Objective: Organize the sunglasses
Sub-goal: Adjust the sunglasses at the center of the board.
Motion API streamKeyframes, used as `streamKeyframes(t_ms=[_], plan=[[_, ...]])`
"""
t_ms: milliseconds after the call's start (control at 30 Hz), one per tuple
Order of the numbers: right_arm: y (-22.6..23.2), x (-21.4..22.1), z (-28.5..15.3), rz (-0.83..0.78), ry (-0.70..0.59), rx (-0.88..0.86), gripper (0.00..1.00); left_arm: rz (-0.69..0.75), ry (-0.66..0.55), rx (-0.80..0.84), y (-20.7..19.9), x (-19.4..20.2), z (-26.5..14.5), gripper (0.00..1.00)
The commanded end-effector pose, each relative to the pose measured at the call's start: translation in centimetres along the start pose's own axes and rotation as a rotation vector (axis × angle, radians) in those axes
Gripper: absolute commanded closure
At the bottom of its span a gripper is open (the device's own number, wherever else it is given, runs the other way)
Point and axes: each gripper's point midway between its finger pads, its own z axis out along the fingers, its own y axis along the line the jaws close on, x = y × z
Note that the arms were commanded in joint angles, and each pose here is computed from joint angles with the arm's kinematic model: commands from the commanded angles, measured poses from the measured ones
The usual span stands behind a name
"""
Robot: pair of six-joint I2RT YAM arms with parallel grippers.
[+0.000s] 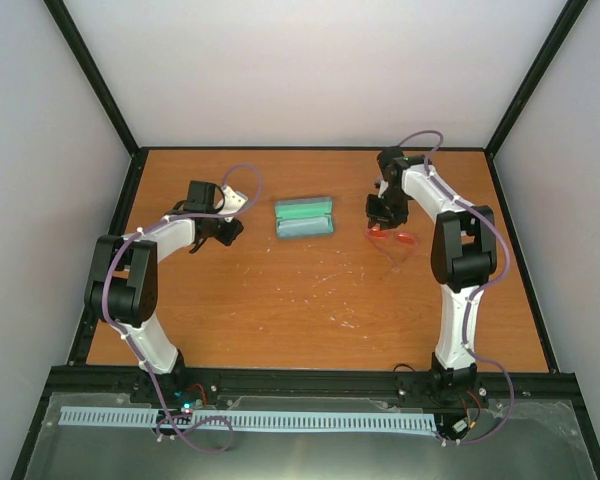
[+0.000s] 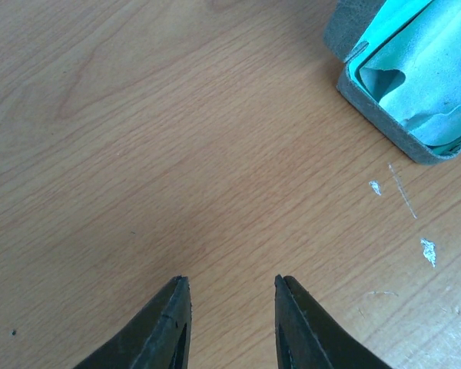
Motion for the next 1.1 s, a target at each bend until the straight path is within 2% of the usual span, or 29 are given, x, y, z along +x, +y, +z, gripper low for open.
streamKeyframes(t_ms=[0,100,233,400,533,1067], plan=[[0.8,-0.5,-4.3,-0.043,-0.087,-0.005,0.66,-0.006,-0.042,-0.015,0.6,-1.1,-0.8,0.68],[-1.5,0.1,-5.4,-0.102,-0.113,0.120,0.61,-0.008,-0.044,-0.008,0.6,-1.2,-0.7,0.68],[-4.4,1.0,-4.6,-0.198,-0.069,0.270,0.52,0.005,-0.039,-0.011,0.6,-1.0,-0.6,0.68],[-6.0,0.8,-3.6,-0.313,-0.045,0.356,0.48,0.018,-0.026,-0.024,0.7,-0.5,-0.5,0.68],[-6.1,0.7,-2.8,-0.360,-0.039,0.354,0.48,0.016,-0.023,-0.027,0.8,-0.4,-0.5,0.68],[-6.5,1.3,1.2,-0.376,0.057,0.334,0.48,0.003,-0.014,-0.016,0.5,-0.1,-0.4,0.68]])
